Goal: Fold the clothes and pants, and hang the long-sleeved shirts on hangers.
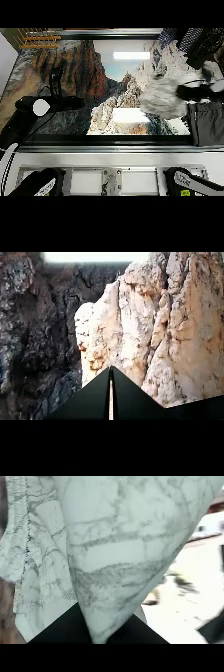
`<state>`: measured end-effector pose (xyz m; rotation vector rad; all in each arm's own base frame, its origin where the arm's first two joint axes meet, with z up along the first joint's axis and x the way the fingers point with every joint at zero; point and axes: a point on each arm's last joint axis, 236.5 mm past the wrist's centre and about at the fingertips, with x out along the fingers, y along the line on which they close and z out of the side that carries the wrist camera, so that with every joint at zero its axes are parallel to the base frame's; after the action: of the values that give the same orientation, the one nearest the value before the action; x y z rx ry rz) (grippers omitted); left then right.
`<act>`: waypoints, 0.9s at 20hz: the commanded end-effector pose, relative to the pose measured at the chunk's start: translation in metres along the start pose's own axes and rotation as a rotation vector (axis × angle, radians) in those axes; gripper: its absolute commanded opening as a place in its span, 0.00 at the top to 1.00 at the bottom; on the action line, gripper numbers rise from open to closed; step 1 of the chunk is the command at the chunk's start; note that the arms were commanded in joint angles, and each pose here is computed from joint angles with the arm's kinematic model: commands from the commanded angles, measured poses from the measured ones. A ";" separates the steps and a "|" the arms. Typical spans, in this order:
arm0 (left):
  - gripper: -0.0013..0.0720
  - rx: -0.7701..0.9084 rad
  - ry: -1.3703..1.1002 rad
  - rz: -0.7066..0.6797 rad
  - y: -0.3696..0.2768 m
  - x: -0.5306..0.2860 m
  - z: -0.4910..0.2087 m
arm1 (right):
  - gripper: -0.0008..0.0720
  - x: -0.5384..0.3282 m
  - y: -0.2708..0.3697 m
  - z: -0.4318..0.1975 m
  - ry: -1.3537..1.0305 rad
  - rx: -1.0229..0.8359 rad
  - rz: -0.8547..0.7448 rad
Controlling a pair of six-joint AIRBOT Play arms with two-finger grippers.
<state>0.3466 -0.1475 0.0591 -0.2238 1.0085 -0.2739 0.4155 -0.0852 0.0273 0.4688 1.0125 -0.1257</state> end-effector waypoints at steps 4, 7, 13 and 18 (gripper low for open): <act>0.98 -0.016 0.000 -0.001 0.000 0.000 0.000 | 0.96 -0.103 -0.183 0.018 -0.232 0.427 -0.277; 0.98 -0.016 0.000 -0.001 0.000 0.000 0.000 | 0.96 -0.125 -0.207 0.013 -0.276 0.507 -0.316; 0.98 -0.016 0.001 -0.001 0.000 0.000 0.000 | 0.96 -0.128 -0.223 -0.036 -0.172 0.580 -0.440; 0.98 -0.016 0.001 -0.001 0.000 0.000 0.000 | 0.96 -0.108 -0.219 -0.101 -0.055 0.656 -0.477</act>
<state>0.3466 -0.1475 0.0590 -0.2403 1.0117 -0.2651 0.2352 -0.2645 0.0251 0.7706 0.9397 -0.8571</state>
